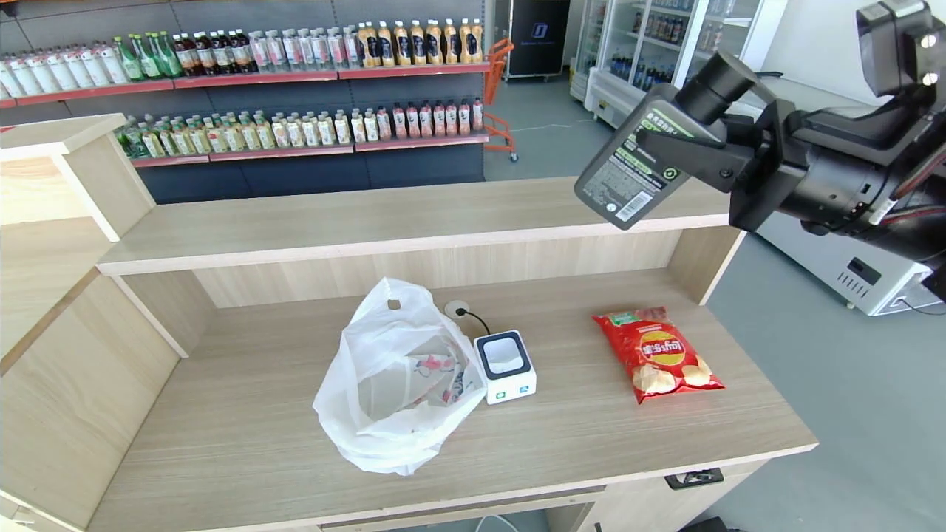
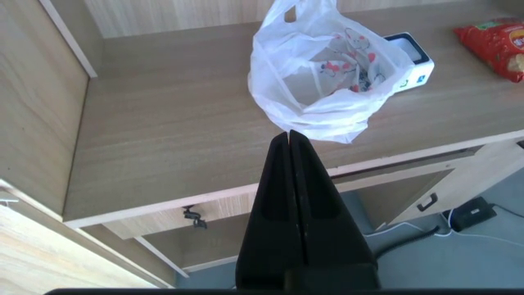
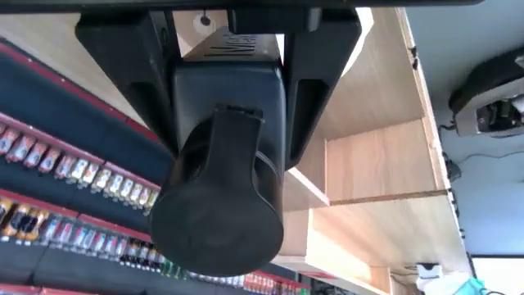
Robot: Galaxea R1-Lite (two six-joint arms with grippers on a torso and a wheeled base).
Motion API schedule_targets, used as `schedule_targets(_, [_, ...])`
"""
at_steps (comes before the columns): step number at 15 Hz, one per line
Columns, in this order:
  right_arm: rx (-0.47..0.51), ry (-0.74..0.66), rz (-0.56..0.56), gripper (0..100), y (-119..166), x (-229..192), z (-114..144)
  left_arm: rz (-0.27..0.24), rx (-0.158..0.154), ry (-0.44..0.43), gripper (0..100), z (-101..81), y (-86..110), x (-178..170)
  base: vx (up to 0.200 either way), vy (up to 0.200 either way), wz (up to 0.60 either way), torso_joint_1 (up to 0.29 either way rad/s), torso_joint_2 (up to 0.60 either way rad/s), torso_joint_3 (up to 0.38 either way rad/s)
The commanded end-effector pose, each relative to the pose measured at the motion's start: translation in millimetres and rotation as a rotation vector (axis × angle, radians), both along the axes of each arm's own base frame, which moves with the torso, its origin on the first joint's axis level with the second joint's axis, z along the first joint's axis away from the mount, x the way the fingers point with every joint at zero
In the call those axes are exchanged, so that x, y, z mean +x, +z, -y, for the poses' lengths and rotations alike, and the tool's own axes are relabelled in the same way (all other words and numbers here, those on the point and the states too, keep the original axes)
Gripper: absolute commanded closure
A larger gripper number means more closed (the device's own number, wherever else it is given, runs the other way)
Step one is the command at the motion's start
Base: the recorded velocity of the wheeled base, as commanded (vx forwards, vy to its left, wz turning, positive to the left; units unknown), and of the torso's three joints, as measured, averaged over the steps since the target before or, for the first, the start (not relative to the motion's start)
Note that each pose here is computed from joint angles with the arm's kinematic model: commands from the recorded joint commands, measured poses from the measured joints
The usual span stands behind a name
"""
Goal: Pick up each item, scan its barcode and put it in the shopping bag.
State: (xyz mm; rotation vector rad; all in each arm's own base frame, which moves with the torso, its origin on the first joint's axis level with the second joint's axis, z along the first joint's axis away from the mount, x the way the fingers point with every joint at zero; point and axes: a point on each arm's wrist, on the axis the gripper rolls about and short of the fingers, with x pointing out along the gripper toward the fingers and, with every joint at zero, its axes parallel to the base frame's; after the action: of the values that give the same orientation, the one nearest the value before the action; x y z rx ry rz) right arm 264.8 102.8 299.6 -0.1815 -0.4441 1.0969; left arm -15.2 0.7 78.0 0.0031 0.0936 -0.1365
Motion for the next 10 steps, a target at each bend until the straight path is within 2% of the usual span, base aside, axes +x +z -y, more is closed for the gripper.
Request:
schedule_targets(1, [-0.022,0.058,0.011,100,-20,23,-8,0.0,0.0,0.0,100,0.0,0.0,0,0.0,0.0,0.0,0.0,0.0,0.0])
schedule_targets(2, [-0.037,0.157,0.113,100,-27,29,-12,0.0,0.0,0.0,100,0.0,0.0,0,0.0,0.0,0.0,0.0,0.0,0.0])
schedule_targets(4, [-0.098,0.278,0.201,100,-43,38,-9,0.0,0.0,0.0,100,0.0,0.0,0,0.0,0.0,0.0,0.0,0.0,0.0])
schedule_targets(5, [-0.131,0.319,0.227,100,-51,43,-2,0.002,0.0,0.0,100,0.0,0.2,0,0.0,0.0,0.0,0.0,0.0,0.0])
schedule_targets(7, [-0.261,0.431,0.332,100,-71,60,24,0.0,0.0,0.0,100,0.0,0.0,0,0.0,0.0,0.0,0.0,0.0,0.0])
schedule_targets(8, [-0.312,0.457,0.359,100,-78,70,40,0.001,-0.002,0.0,100,0.0,0.2,0,0.0,0.0,0.0,0.0,0.0,0.0])
schedule_targets(10, [-0.321,0.419,0.362,100,-95,93,52,0.0,0.0,0.0,100,0.0,0.0,0,0.0,0.0,0.0,0.0,0.0,0.0])
